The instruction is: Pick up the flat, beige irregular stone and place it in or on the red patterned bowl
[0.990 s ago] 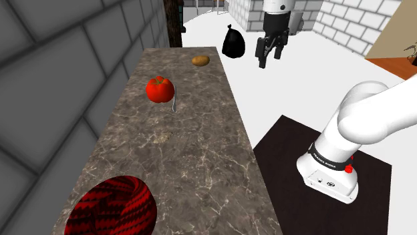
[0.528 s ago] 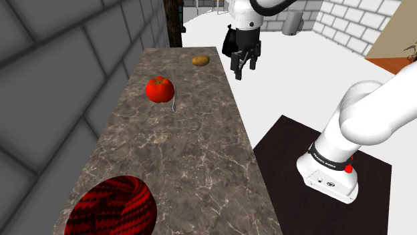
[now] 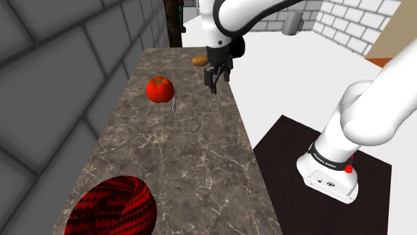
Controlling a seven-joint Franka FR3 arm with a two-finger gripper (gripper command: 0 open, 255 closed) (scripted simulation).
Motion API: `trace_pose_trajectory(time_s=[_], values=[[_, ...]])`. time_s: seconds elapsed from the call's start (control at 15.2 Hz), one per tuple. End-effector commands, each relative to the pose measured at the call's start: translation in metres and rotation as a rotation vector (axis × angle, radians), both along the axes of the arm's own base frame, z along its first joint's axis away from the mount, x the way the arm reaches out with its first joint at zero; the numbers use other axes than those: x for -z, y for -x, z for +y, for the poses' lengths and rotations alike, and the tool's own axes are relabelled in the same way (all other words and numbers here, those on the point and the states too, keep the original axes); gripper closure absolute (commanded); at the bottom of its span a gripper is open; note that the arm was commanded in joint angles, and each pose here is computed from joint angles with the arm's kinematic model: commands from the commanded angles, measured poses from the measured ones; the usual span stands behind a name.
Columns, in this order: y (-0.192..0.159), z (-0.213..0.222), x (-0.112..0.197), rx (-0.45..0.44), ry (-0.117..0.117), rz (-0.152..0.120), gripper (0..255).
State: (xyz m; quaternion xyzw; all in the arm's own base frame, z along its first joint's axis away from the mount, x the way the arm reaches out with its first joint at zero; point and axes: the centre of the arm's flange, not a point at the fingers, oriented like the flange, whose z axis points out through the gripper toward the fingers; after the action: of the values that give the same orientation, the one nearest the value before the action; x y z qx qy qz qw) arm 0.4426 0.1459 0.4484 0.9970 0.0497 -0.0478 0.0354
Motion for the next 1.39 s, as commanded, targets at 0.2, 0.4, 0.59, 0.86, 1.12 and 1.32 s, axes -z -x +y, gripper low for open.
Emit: trace_pose_trajectory(time_s=[0.2, 0.4, 0.59, 0.86, 1.12, 1.32], values=[[-0.029, 0.055, 0.028, -0.076, -0.007, 0.008, 0], [-0.045, 0.087, 0.045, -0.122, -0.010, 0.012, 0], [-0.059, 0.120, 0.062, -0.168, -0.013, 0.017, 0], [-0.075, 0.166, 0.084, -0.229, -0.018, 0.024, 0], [-0.089, 0.212, 0.106, -0.290, -0.022, 0.030, 0], [-0.096, 0.242, 0.119, -0.328, -0.025, 0.034, 0]])
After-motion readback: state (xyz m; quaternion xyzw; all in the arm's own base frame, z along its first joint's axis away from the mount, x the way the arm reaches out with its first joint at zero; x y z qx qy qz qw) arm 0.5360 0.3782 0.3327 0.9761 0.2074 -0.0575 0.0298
